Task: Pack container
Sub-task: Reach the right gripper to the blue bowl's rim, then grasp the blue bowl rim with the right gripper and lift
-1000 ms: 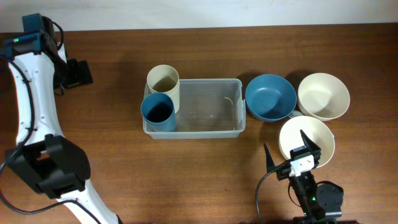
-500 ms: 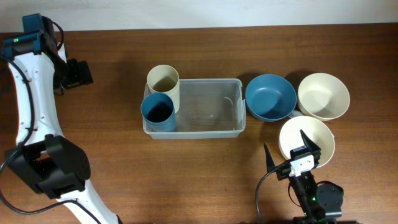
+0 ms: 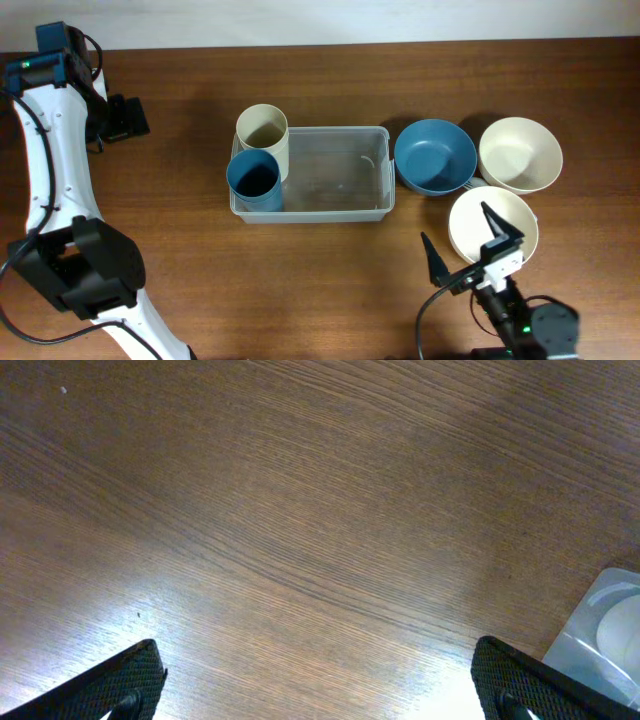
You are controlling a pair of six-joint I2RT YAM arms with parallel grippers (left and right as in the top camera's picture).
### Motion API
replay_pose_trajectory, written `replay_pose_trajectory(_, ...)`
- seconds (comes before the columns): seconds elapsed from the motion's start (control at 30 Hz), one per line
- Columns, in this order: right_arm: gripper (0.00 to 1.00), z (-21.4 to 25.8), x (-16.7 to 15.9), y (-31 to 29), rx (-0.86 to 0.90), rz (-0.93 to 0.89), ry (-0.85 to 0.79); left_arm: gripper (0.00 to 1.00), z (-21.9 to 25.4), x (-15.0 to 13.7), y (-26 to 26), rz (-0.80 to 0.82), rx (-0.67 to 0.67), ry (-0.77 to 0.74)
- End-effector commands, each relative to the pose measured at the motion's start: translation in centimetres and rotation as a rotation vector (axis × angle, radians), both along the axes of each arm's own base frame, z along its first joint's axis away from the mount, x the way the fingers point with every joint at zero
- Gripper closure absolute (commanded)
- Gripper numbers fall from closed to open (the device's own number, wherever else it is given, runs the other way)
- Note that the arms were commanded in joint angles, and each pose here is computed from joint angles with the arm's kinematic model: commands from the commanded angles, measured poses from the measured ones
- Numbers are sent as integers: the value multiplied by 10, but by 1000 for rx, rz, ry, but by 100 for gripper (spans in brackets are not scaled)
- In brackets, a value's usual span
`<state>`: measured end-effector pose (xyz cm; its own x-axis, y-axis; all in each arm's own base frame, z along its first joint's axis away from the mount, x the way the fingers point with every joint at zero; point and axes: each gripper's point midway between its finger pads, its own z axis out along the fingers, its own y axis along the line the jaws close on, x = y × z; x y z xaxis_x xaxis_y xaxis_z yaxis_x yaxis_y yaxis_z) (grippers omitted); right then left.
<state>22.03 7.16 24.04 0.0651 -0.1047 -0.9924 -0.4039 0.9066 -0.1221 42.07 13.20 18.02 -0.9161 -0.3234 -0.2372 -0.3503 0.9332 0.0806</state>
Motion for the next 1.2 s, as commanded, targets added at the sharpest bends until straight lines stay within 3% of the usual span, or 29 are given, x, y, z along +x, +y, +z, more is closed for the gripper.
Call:
replay_pose_trajectory(0.0,1,48,-7,7,-18,43,48,0,5,3,0,9,-7,-22)
replay_pose_trajectory(0.3,1,102,30,18,22,105,430,0,5,3,0,9,-7,-22)
replay_pose_trajectory(0.43,1,98,47,24,59,135,544,0,5,3,0,9,-7,-22)
replay_pose_trajectory(0.6,1,61,90,8,116,-11,751,0,5,3,0,9,-7,-22)
replay_pose_trajectory(0.73,1,4,128,-19,179,-256,1053,0,5,3,0,9,-7,-22)
replay_pose_trajectory(0.83,1,-24,145,-24,188,-293,1199,0,5,3,0,9,-7,-22)
replay_pose_trajectory(1.0,1,-59,169,-20,238,-250,1326,0,5,3,0,9,-7,-22)
replay_pose_trajectory(1.17,1,-79,172,-39,248,-349,1376,0,5,3,0,9,-7,-22)
